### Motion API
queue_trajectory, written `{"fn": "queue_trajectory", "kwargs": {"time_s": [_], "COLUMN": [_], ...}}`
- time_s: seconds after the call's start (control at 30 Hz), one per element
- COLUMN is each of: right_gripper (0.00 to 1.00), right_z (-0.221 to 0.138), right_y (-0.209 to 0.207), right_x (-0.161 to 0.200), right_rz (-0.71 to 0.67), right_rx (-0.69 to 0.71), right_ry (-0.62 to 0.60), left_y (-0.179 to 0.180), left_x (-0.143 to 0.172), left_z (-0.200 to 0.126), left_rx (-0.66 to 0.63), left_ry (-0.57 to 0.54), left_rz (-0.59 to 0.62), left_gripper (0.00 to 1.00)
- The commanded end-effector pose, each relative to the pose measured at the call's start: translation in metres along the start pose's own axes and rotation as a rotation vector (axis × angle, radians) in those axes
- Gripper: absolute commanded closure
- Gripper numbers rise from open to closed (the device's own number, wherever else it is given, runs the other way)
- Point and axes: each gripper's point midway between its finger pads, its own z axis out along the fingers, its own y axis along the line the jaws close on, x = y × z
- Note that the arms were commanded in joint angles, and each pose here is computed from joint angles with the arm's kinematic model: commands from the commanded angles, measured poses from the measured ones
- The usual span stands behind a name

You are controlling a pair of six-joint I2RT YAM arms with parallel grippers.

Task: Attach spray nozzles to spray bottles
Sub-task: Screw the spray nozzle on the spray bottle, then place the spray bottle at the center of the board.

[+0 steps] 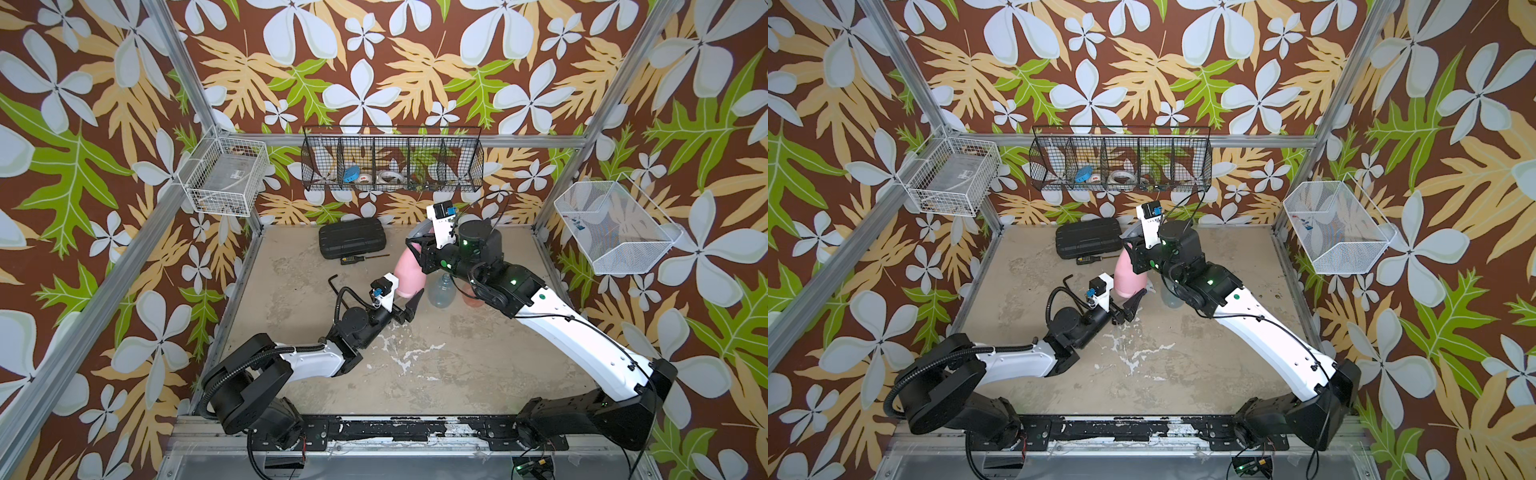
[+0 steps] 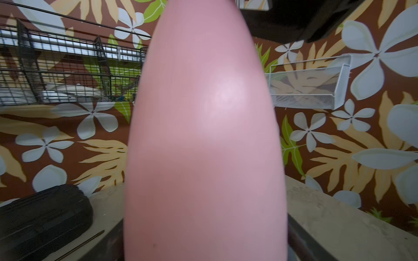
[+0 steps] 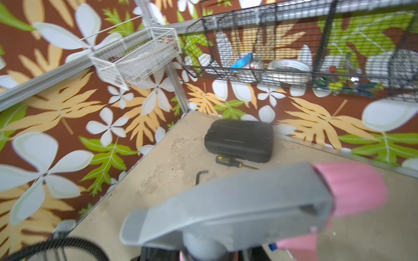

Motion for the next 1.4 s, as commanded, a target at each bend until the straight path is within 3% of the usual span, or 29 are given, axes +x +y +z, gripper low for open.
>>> {"fn": "queue_trajectory", "kwargs": {"time_s": [0.0, 0.13, 0.27, 0.33, 0.43, 0.6, 0.83, 0.97, 1.17, 1.27, 1.37], "right_gripper": [1.0, 1.0, 1.0, 1.0, 1.0, 1.0, 1.0, 1.0, 1.0, 1.0, 1.0], "right_z": [0.003, 0.004, 0.001, -0.002, -0.01, -0.025, -0.022, 0.003, 0.071, 0.101, 0.126], "right_y": [-0.032, -0.039, -0.038, -0.041, -0.047, -0.069, -0.14, -0.172, -0.201, -0.212, -0.228], "right_x": [0.042, 0.04, 0.033, 0.03, 0.018, -0.009, -0.031, -0.032, -0.022, -0.016, -0.007], "right_rz": [0.166, 0.214, 0.192, 0.165, 0.11, 0.041, 0.02, -0.001, -0.067, -0.098, -0.074], "right_rx": [0.202, 0.242, 0.238, 0.253, 0.297, 0.369, 0.538, 0.623, 0.691, 0.699, 0.691], "right_ry": [0.121, 0.095, 0.078, 0.068, 0.033, -0.042, -0.143, -0.228, -0.192, -0.194, -0.2], "left_y": [0.035, 0.047, 0.041, 0.034, 0.019, 0.015, 0.014, 0.019, 0.032, 0.024, 0.017], "left_x": [-0.043, -0.037, -0.033, -0.029, -0.012, 0.018, 0.064, 0.079, 0.076, 0.058, 0.065], "left_z": [-0.009, -0.017, -0.021, -0.02, -0.015, -0.033, -0.062, -0.09, -0.121, -0.122, -0.113], "left_rx": [-0.26, -0.346, -0.302, -0.257, -0.163, -0.113, -0.064, -0.062, -0.09, -0.034, -0.007], "left_ry": [-0.168, -0.169, -0.172, -0.159, -0.089, -0.008, 0.134, 0.15, 0.077, -0.001, 0.043], "left_rz": [0.032, 0.043, 0.04, 0.041, 0.053, 0.023, -0.036, -0.142, -0.257, -0.286, -0.276], "left_gripper": [0.41, 0.4, 0.35, 0.25, 0.02, 0.0, 0.0, 0.0, 0.0, 0.0, 0.0]}}
